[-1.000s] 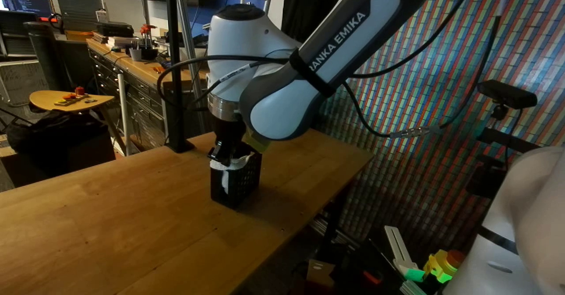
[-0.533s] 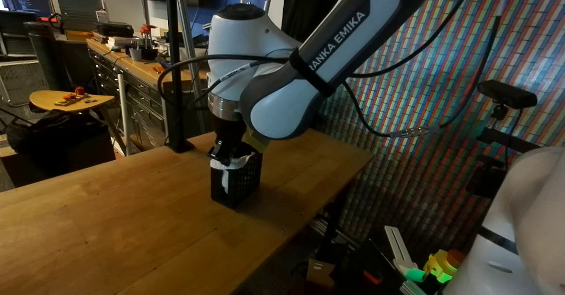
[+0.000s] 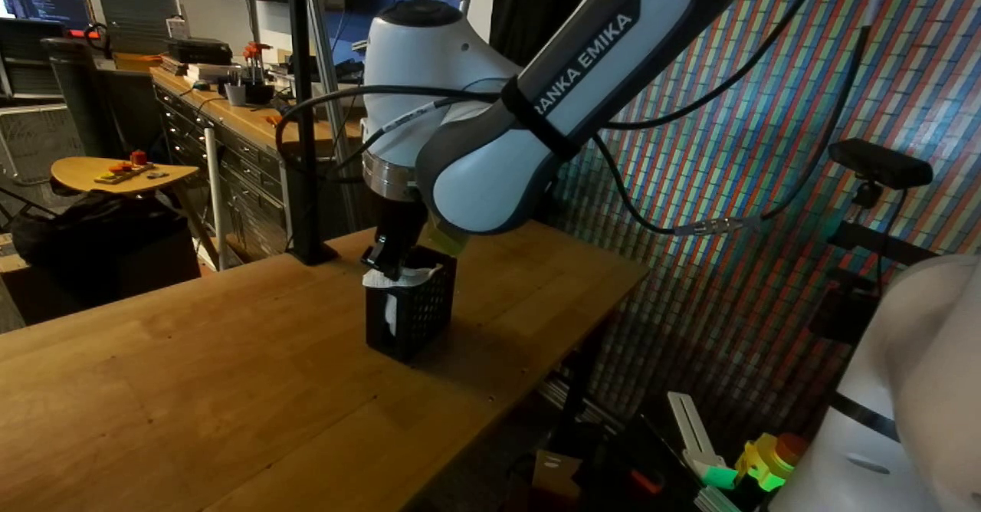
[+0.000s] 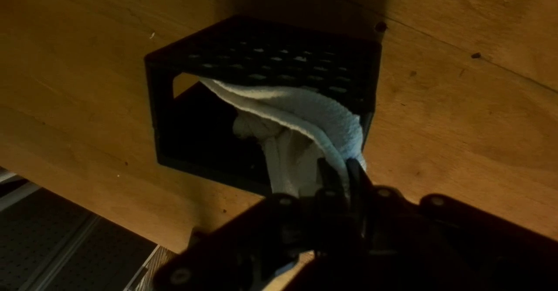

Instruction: Put the towel in the box

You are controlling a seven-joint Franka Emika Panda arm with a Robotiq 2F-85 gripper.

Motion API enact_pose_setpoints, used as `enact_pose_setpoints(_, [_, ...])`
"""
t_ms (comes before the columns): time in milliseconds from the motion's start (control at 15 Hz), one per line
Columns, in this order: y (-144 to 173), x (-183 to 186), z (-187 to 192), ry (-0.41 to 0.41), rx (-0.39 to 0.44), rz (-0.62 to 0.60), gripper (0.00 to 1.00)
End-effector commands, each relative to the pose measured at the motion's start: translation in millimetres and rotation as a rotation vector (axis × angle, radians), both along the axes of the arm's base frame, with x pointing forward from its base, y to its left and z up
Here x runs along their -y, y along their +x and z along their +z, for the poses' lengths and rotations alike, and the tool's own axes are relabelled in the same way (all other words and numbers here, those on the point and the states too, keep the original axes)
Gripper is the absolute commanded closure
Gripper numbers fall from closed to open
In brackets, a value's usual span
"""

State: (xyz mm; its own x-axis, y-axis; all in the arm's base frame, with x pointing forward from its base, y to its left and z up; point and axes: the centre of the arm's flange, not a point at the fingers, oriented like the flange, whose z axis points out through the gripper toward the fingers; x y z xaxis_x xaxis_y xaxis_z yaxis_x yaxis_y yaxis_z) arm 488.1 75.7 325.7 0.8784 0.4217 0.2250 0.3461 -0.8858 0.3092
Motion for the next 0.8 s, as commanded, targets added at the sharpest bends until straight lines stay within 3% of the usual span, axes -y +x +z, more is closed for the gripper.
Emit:
enact_pose_setpoints(0, [5, 10, 12, 0.002, 0.018, 0.007, 0.90])
enact_pose_setpoints(733, [21, 56, -5, 0.004, 0.002, 0.029, 0.90])
